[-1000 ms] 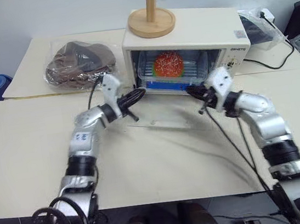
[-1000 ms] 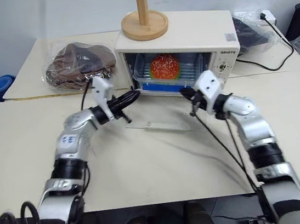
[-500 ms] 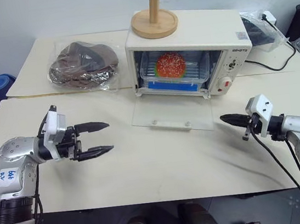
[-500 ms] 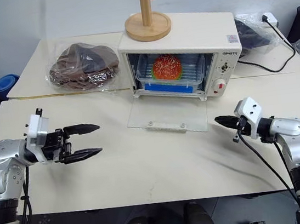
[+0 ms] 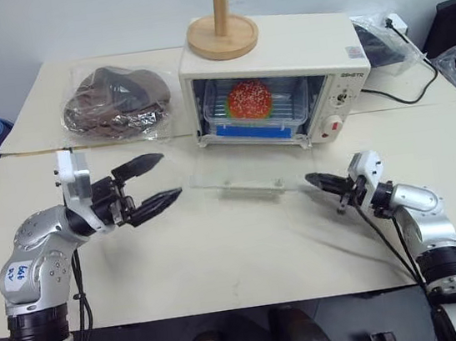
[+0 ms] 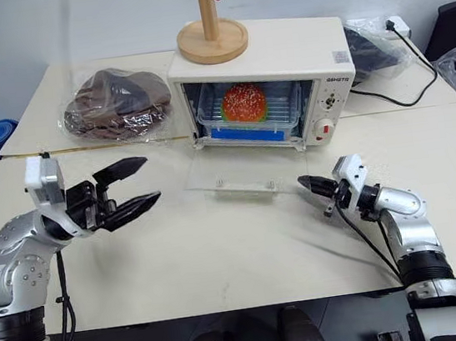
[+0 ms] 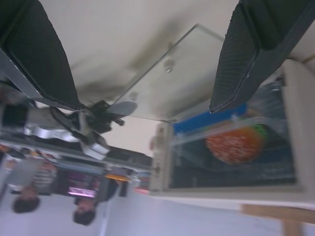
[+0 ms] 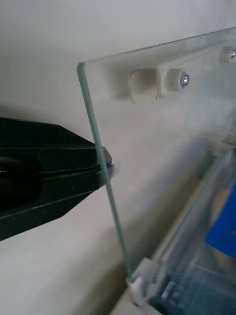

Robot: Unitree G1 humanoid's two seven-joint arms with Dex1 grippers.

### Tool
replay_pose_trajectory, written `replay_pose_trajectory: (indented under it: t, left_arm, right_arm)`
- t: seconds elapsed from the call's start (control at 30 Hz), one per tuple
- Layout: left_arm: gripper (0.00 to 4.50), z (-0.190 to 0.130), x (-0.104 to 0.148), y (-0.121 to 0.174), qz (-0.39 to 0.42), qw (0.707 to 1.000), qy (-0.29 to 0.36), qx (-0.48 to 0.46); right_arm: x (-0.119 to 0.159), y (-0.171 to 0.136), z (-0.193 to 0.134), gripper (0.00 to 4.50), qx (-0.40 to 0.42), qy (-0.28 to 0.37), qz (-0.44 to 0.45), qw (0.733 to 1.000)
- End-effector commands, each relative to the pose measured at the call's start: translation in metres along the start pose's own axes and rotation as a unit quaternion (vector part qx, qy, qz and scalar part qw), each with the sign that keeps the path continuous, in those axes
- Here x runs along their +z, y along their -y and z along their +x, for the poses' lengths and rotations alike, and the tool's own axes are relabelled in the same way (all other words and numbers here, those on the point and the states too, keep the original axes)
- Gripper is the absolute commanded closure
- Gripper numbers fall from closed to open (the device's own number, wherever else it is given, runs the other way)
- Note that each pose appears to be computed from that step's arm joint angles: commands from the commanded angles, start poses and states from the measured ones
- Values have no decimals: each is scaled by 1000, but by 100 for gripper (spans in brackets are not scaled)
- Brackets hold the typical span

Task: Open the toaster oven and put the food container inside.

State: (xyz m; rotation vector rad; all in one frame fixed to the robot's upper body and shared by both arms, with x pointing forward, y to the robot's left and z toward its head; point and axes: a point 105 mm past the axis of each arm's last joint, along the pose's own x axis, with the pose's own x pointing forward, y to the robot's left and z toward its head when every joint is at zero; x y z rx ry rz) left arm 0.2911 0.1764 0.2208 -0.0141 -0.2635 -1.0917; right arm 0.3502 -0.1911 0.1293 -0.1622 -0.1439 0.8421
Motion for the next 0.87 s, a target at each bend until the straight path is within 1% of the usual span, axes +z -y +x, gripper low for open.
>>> replay_pose_trajectory:
  t: [0.03,0.13,0.2,0.33,0.37,0.43,0.47,0.57,0.67,0.73,0.8,0.83,0.87]
  left_arm:
    - [4,-7,9,-9,28,998,11,63]
    - [4,-9,3,-15,58,994,-10,96]
    - [4,-11,-1,-18,78,991,-24,110]
    - [4,-21,-12,-20,98,987,-68,110]
    - [1,-27,-16,-19,105,985,-84,107]
    - [0,-35,-22,-18,111,983,-109,102]
    - [0,-41,-25,-16,120,979,-130,99]
    - [0,-55,-31,-11,125,974,-165,91]
    - [0,-75,-43,-4,117,968,-202,87]
    - [0,-86,-50,1,112,965,-218,88]
    - [0,-93,-55,6,103,964,-227,87]
    - [0,-97,-58,9,94,965,-228,85]
    - [0,-99,-60,11,88,966,-228,83]
  right_arm:
    - [54,17,7,450,-46,127,12,991]
    - [81,30,14,450,-75,191,30,978]
    - [97,34,18,450,-72,223,52,971]
    - [111,27,20,450,-28,227,56,972]
    - [110,18,19,433,2,211,39,977]
    - [108,4,16,391,44,187,11,981]
    - [103,-7,10,359,71,163,-15,984]
    - [88,-29,-4,256,125,113,-33,985]
    - [60,-53,-25,151,190,41,-72,978]
    - [48,-57,-35,86,199,16,-78,977]
    - [41,-56,-39,18,190,11,-76,979]
    - [38,-55,-41,2,184,12,-76,980]
    - [37,-54,-41,2,181,13,-76,981]
